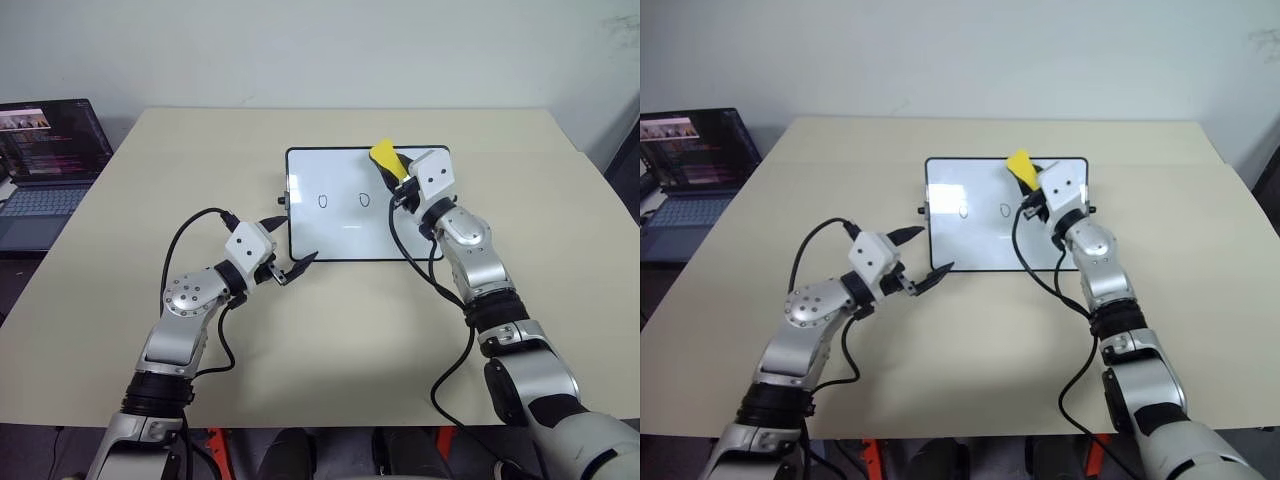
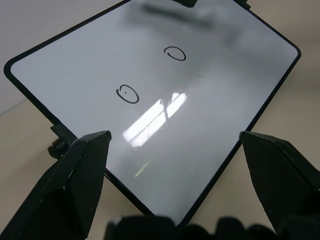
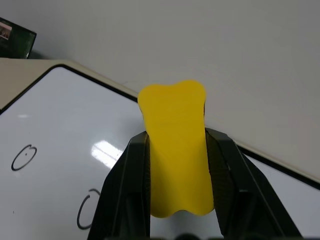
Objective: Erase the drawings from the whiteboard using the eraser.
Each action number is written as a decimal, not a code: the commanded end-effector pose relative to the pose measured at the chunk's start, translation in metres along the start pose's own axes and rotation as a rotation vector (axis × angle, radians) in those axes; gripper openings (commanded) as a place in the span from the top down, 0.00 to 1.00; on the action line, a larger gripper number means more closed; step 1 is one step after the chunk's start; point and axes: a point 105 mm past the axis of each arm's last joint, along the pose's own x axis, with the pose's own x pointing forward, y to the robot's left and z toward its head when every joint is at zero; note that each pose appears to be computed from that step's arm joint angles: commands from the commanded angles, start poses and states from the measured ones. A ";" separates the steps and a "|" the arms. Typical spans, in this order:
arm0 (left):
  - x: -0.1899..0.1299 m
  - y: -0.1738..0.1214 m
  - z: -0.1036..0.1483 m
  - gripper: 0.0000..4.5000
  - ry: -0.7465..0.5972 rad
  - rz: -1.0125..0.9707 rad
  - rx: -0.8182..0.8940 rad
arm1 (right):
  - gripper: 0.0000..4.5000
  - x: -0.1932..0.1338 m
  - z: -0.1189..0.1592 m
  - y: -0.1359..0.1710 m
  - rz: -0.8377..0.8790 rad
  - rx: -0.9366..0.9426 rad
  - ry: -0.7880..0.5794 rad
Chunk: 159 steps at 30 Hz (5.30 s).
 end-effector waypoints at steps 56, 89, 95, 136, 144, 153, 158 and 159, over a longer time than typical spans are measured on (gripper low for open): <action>0.008 0.000 0.016 0.00 -0.062 0.005 0.026 | 0.73 -0.046 -0.014 0.047 0.170 -0.042 0.102; 0.003 -0.004 0.017 0.00 -0.057 0.005 0.029 | 0.73 -0.023 -0.036 0.059 0.176 -0.035 0.109; 0.003 -0.002 0.018 0.00 -0.055 0.004 0.032 | 0.73 -0.043 -0.038 0.074 0.238 -0.010 0.118; -0.040 0.006 -0.003 0.00 0.060 0.177 -0.013 | 0.73 -0.033 0.024 0.029 0.047 0.028 0.025; -0.044 0.003 -0.002 0.00 0.051 0.231 -0.042 | 0.73 -0.018 0.031 0.030 0.063 0.017 -0.012; -0.042 -0.002 0.000 0.00 0.043 0.243 -0.061 | 0.73 -0.007 0.034 0.027 0.060 0.001 -0.024; -0.044 -0.001 -0.001 0.00 0.047 0.249 -0.062 | 0.73 0.003 0.032 0.026 0.062 -0.013 -0.033; -0.044 -0.001 -0.002 0.00 0.049 0.250 -0.061 | 0.73 0.005 0.033 0.026 0.063 -0.016 -0.037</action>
